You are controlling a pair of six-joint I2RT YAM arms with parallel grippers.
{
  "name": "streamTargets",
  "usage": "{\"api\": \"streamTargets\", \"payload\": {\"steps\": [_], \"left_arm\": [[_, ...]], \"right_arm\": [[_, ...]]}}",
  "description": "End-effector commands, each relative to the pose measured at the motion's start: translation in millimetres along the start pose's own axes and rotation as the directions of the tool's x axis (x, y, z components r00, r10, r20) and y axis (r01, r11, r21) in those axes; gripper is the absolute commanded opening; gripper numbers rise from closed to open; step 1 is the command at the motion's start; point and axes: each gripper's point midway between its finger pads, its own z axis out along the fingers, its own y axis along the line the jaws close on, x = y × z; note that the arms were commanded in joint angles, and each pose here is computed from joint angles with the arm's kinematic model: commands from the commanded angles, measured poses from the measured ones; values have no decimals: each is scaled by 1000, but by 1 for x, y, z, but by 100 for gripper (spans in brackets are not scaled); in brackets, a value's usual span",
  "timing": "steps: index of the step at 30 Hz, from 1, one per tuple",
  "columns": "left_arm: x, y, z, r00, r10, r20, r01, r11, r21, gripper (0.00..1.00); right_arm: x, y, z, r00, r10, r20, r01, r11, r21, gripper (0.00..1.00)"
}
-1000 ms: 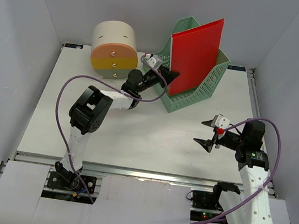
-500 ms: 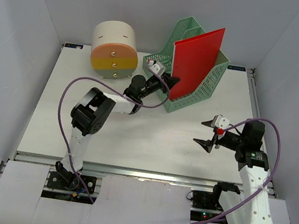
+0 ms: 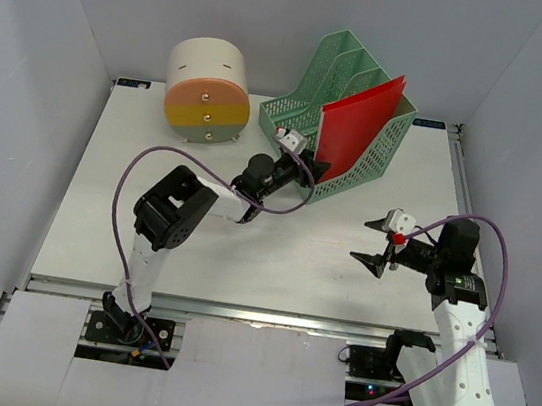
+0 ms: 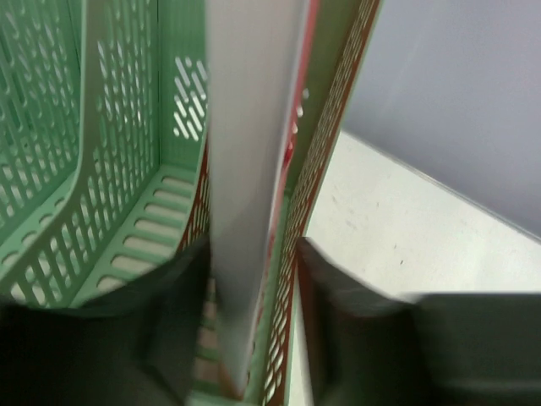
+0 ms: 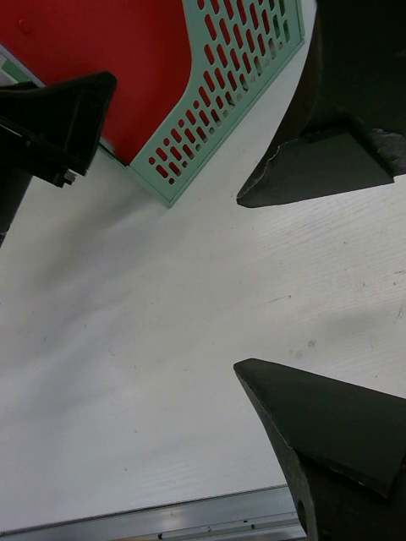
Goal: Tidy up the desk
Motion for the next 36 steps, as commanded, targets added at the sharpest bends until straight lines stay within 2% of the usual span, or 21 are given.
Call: {"api": "streamTargets", "payload": {"steps": [1, 4, 8, 13, 17, 21, 24, 29, 32, 36], "left_arm": [[-44, -9, -5, 998, 24, 64, -24, 1000, -9, 69], [-65, -23, -7, 998, 43, 49, -45, 998, 42, 83], [-97, -35, -20, 997, 72, 38, -74, 995, 62, 95], [-154, -50, -50, 993, 111, 38, -112, 993, 48, 98], [-187, -66, -89, 996, 91, -22, -90, 995, 53, 98], [-182, -90, -143, 991, 37, -131, -23, 994, 108, 98], [-171, -99, -191, 982, 10, -188, 10, 994, 106, 98], [-168, -102, -269, 977, 4, -213, 5, 999, 38, 98], [-165, -95, -288, 978, 5, -209, -8, 1000, -10, 98], [-138, -87, -317, 970, -4, -243, -12, 998, -64, 98]], "right_arm": [[-5, -2, 0, 999, -40, 20, 40, 999, 3, 79], [-5, -3, -1, 999, -40, 16, 40, 999, 8, 79], [-2, -5, -2, 999, -40, 2, 40, 999, 26, 81], [2, -10, -5, 999, -26, -18, 27, 998, 51, 85], [6, -15, -6, 999, 17, -33, -14, 997, 76, 89], [10, -18, -7, 995, 87, -43, -83, 992, 92, 93], [10, -23, -9, 989, 139, -56, -132, 984, 118, 90], [18, -38, -16, 969, 223, -107, -195, 954, 227, 90], [24, -46, -20, 949, 294, -119, -249, 923, 295, 90], [44, -61, -26, 898, 425, -109, -340, 831, 441, 90]]}}
